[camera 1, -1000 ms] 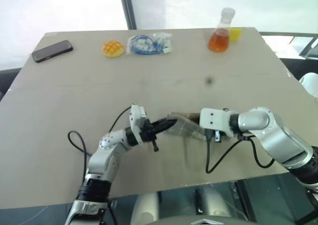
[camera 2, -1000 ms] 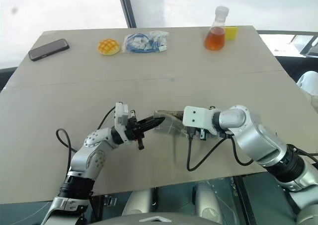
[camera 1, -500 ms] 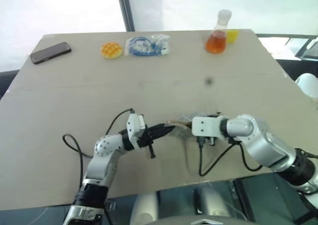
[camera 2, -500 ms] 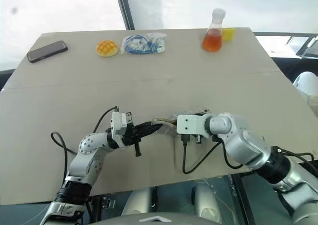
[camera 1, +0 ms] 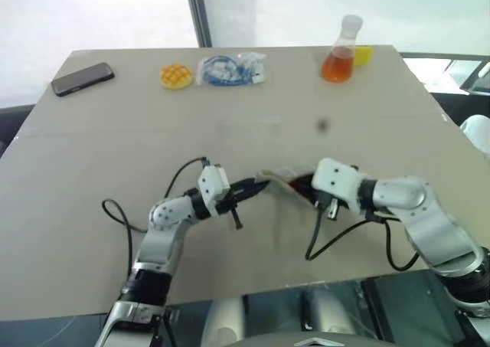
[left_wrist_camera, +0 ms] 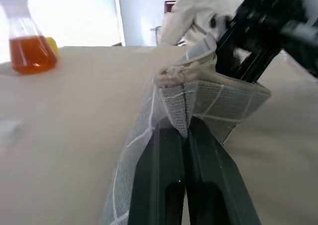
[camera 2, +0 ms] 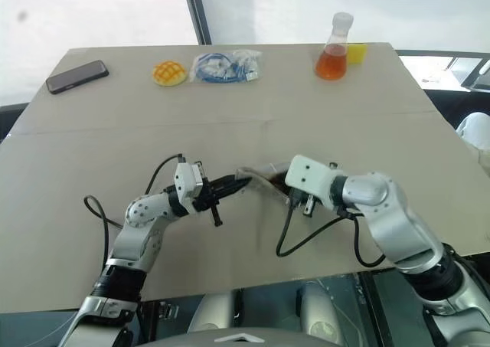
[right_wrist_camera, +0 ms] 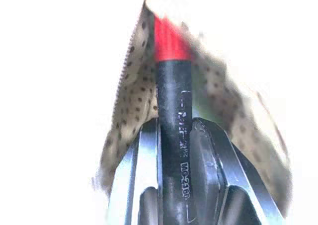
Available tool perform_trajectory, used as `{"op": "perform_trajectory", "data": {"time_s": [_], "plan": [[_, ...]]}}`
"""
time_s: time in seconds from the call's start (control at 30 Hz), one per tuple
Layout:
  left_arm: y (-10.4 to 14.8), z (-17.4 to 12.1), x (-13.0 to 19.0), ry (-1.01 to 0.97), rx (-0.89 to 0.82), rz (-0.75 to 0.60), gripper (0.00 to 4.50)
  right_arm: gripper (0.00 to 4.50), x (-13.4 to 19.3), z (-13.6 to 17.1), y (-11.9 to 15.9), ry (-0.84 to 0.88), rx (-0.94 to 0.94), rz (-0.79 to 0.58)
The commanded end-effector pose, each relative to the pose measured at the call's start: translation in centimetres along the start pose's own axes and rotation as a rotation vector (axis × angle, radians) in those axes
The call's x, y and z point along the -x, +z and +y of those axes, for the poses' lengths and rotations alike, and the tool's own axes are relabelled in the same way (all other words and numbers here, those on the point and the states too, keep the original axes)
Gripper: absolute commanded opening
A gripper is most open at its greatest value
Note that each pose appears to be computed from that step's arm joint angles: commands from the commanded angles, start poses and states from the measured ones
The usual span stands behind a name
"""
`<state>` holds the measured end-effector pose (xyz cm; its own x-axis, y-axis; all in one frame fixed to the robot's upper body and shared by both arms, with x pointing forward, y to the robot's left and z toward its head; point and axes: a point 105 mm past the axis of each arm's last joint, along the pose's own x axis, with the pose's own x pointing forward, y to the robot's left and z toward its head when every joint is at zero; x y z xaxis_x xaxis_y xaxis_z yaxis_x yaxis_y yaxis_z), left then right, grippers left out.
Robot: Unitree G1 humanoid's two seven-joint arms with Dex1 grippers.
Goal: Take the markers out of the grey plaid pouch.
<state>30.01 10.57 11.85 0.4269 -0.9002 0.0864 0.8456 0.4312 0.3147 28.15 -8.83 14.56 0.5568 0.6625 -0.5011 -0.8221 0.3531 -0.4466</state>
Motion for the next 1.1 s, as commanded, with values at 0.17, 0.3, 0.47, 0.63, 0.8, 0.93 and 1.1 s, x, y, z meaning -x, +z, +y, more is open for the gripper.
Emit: {"op": "perform_trajectory", "data": {"time_s": [0.17, 0.3, 0.47, 0.63, 0.8, 0.93, 1.1], "plan": [[0.4, 0.9, -0.3, 0.017, -0.078, 0.002, 0.0, 0.28, 2.0, -1.3, 3.0, -0.046, -0.062, -0.155], [-0.1, 2.0, 0.4, 0.077, -0.119, 0.051, 0.0, 0.28, 4.6, -2.0, 4.4, -0.05, -0.164, -0.274], [-0.7, 3.2, 1.2, 0.142, -0.18, 0.107, 0.0, 0.28, 7.1, -4.3, 6.2, -0.106, -0.36, -0.506], [-0.7, 4.1, 2.4, 0.189, -0.237, 0.145, 0.0, 0.28, 7.9, -9.4, 3.8, -0.336, -0.54, -0.491], [-1.3, 4.7, 4.0, 0.215, -0.278, 0.197, 0.0, 0.28, 7.1, -13.6, -1.7, -0.531, -0.642, -0.292], [-1.8, 4.8, 4.4, 0.224, -0.289, 0.213, 0.0, 0.28, 7.1, -15.1, -0.1, -0.44, -0.871, -0.549], [-1.2, 4.8, 3.8, 0.25, -0.289, 0.18, 0.0, 0.28, 6.4, -11.5, 4.2, -0.182, -0.856, -0.697]]}}
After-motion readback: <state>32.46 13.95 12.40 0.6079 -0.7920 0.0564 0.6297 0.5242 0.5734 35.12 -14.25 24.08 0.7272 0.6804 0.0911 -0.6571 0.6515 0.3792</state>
